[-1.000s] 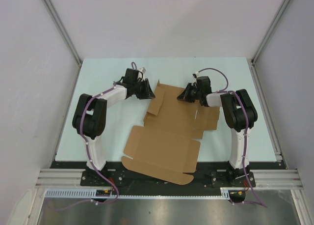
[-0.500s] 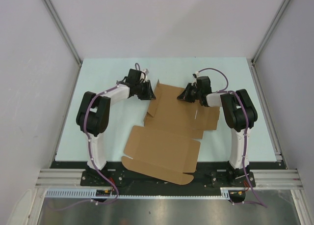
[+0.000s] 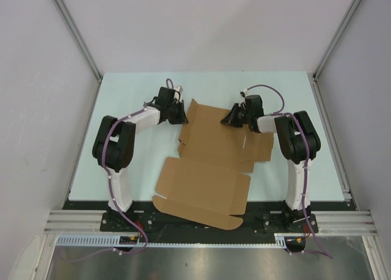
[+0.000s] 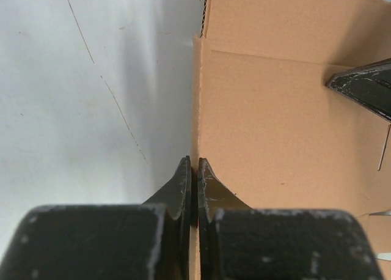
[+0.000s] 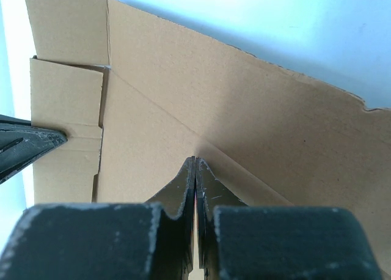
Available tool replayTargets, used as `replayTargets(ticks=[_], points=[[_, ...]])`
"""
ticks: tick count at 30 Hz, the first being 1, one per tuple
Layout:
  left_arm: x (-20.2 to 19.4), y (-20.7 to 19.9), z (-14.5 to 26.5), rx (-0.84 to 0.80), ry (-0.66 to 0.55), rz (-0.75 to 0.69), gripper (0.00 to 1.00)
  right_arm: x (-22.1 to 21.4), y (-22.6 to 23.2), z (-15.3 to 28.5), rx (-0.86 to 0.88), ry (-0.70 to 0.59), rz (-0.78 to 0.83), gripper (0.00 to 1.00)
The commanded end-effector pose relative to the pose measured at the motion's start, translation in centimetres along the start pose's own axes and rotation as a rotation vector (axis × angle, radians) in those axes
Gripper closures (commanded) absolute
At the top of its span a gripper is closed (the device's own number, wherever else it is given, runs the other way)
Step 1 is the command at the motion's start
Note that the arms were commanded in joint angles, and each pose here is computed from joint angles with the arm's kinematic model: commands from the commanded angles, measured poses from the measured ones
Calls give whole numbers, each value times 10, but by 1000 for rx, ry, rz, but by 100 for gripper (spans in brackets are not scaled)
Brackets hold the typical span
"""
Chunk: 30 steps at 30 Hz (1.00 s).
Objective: Fold the paper box
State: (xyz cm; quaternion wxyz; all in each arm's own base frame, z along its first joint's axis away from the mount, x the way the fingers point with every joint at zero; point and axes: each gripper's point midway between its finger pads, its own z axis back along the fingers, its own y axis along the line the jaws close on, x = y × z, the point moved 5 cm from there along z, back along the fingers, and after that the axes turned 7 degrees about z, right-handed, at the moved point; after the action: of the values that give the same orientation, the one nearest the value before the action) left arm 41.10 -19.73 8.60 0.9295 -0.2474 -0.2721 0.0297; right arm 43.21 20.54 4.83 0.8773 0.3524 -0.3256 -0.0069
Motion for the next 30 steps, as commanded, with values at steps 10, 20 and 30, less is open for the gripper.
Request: replayTargets(ticks=[10, 20, 30], points=[[36, -32, 38, -74, -128, -17, 53, -27, -16, 7, -125, 97, -9, 100], [19, -22, 11, -79, -30, 1, 51, -25, -11, 13, -139, 104, 16, 100], [26, -11, 2, -44, -45, 34, 43, -31, -15, 7, -119, 115, 4, 100]])
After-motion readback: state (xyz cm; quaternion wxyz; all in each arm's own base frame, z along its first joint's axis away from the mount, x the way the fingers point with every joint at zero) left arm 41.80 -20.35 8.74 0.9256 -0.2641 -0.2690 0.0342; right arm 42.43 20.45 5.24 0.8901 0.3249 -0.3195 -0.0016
